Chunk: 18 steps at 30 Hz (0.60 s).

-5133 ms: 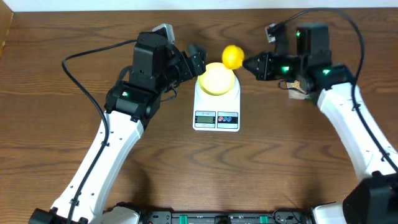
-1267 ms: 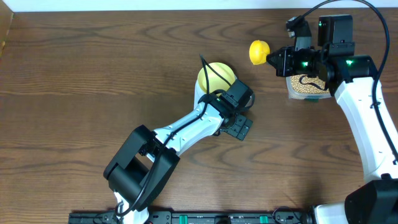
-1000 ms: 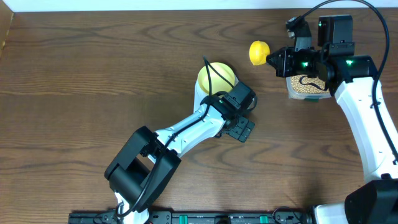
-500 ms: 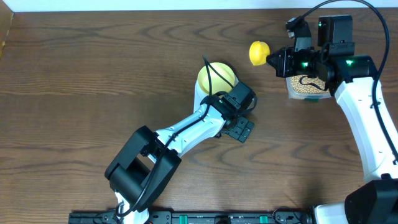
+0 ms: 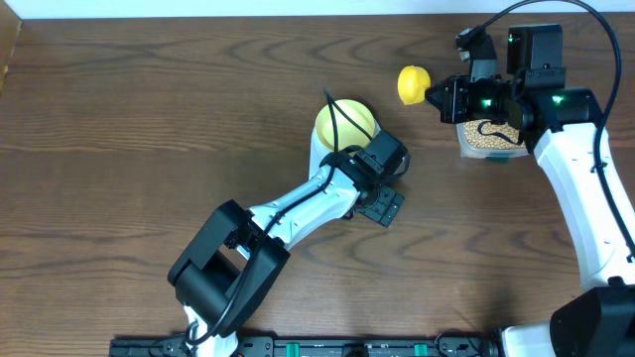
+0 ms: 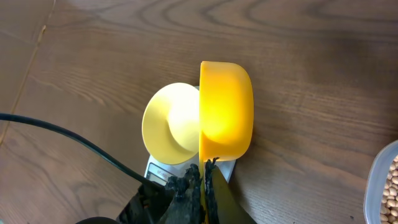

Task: Scoop item into bowl and weigh 50g on scale

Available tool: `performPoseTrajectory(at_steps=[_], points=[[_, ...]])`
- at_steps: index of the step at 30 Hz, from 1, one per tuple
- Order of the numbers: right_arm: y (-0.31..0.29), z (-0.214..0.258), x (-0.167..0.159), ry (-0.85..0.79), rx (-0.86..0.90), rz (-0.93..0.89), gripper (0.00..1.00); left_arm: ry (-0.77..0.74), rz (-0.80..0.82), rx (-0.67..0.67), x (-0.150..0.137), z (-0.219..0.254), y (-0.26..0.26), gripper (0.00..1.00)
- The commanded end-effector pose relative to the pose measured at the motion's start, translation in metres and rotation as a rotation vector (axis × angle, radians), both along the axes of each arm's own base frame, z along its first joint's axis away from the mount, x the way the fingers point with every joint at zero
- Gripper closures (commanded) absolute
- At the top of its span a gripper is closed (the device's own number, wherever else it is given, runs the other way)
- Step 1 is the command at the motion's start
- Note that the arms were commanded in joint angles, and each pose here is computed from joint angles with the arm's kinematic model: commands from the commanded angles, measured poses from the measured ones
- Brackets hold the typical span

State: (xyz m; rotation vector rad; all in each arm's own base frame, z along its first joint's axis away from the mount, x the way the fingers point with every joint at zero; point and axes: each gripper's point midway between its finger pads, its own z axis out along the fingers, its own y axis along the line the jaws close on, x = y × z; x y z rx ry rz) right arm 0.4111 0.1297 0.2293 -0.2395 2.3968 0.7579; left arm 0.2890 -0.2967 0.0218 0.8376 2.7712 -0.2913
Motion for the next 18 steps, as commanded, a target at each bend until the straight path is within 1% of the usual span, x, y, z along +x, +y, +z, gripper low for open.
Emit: performPoseTrajectory(at_steps=[1,7,11,15,18], points=[[0.002,0.011,0.002,-0.033,-0.002,0.014,0.99,0.038,-0.018,0.014,-0.004,-0.016,0.0,0.11],[0.002,0.01,0.001,-0.031,-0.002,0.014,0.99,0.04,-0.006,0.011,0.0,-0.017,0.002,0.09],[0.002,0.01,0.001,-0.028,-0.003,0.014,0.99,0.043,0.045,0.0,0.007,-0.015,0.007,0.09],[0.002,0.01,0.001,-0.035,-0.007,0.02,0.99,0.029,0.033,-0.026,0.01,0.001,0.004,0.1],[0.002,0.01,0.001,-0.036,-0.009,0.022,0.99,-0.015,0.024,-0.067,0.013,0.027,0.0,0.09]])
